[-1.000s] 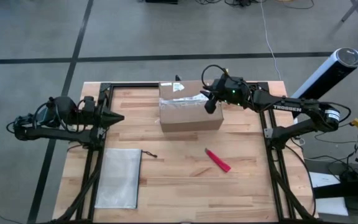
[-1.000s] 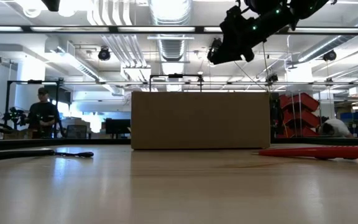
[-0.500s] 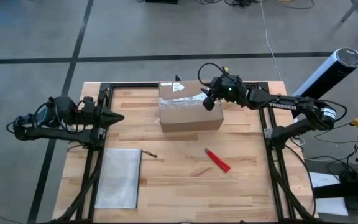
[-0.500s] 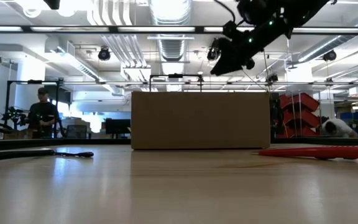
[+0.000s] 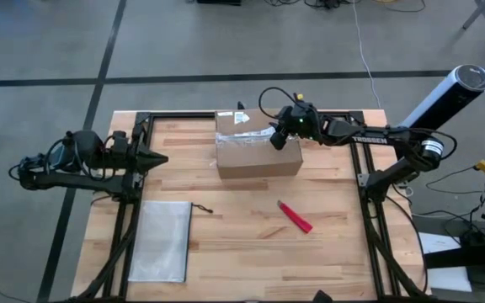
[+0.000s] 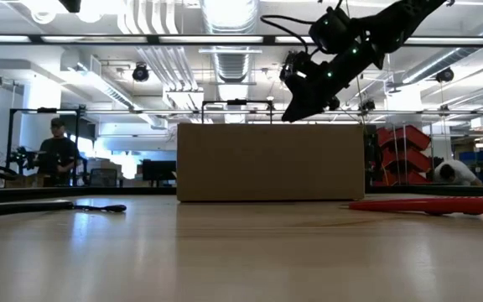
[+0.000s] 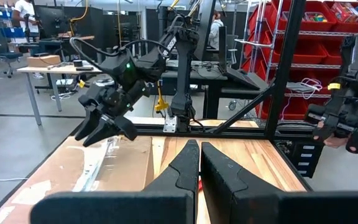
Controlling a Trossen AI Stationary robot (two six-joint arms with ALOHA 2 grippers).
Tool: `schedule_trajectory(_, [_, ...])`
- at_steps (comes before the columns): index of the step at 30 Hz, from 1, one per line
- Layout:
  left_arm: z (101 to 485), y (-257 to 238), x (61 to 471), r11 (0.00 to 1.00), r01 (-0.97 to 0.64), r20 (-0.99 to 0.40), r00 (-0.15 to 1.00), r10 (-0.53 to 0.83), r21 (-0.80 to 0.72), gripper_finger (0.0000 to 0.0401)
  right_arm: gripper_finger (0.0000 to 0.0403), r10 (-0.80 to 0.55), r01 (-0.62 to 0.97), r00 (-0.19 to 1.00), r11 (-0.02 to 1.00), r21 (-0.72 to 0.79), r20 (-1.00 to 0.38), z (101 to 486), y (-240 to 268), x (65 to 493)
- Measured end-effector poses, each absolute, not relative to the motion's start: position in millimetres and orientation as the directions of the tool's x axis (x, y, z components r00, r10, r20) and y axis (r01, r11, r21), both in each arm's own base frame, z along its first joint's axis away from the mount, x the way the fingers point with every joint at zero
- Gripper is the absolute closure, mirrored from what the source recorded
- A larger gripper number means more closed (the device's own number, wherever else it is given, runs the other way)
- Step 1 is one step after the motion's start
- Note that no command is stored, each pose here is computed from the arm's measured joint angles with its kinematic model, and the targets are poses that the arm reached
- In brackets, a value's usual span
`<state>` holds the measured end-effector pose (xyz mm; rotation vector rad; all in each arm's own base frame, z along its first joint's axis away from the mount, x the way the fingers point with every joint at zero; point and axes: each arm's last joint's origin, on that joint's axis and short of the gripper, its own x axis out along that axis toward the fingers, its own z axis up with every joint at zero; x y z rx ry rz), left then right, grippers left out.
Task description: Unpack boxes
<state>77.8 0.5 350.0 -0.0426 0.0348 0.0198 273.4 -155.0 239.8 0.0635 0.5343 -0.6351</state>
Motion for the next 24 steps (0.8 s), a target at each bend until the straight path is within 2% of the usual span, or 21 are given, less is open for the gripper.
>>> schedule_trajectory(11, [350,1,78,0.999,-0.021,-0.035,0.999,0.019,-0.042,0.0401,0.0264,-0.502,0.585,0.612,0.807,-0.077,-0.611,221,-154,273])
schedule_trajectory(24, [350,1,78,0.999,-0.021,-0.035,0.999,0.019,-0.042,0.0401,0.0260,-0.293,0.460,0.706,0.882,0.102,-0.645,218,-131,282])
